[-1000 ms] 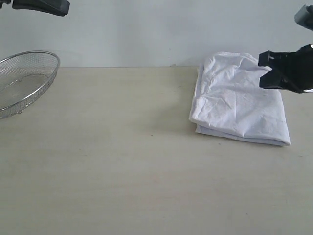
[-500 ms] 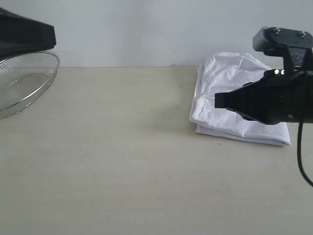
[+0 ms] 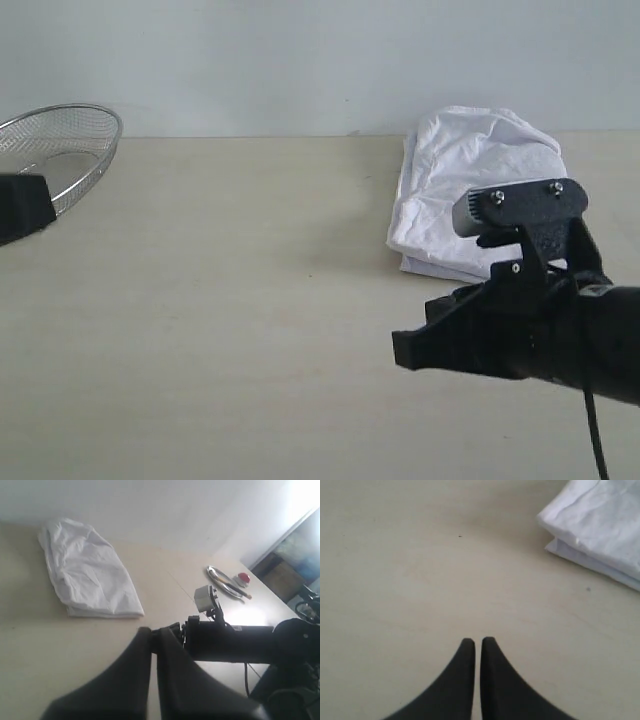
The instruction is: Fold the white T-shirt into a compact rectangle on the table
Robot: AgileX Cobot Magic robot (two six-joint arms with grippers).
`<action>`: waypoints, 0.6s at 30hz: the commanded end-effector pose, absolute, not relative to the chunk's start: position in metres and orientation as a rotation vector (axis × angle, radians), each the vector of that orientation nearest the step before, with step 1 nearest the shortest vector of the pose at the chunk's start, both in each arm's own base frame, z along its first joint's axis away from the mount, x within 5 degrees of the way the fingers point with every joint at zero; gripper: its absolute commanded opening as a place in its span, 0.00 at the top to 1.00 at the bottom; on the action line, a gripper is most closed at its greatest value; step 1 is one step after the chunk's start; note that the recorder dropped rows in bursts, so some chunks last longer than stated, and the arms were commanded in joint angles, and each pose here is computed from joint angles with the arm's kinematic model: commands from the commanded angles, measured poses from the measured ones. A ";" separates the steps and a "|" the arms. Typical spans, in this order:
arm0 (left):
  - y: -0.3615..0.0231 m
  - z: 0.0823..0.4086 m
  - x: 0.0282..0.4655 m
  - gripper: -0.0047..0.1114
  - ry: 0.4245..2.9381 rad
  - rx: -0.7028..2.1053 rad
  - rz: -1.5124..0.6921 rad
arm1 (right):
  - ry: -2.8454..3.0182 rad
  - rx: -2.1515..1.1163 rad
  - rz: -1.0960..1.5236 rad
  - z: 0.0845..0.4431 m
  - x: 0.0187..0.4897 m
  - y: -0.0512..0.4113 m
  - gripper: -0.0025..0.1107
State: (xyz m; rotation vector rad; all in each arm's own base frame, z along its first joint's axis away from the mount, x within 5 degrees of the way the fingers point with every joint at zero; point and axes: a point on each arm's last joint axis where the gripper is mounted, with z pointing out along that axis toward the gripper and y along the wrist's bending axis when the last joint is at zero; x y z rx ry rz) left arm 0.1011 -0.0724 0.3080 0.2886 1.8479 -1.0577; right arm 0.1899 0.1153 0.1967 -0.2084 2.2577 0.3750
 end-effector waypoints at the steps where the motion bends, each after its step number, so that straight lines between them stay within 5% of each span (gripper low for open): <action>1: -0.079 0.289 0.092 0.92 1.909 0.382 -1.083 | 2.183 -0.245 0.389 0.202 0.169 0.120 0.98; 18: -0.076 0.251 0.090 0.92 2.009 0.353 -1.020 | 2.165 -0.263 0.453 0.192 0.135 0.116 0.98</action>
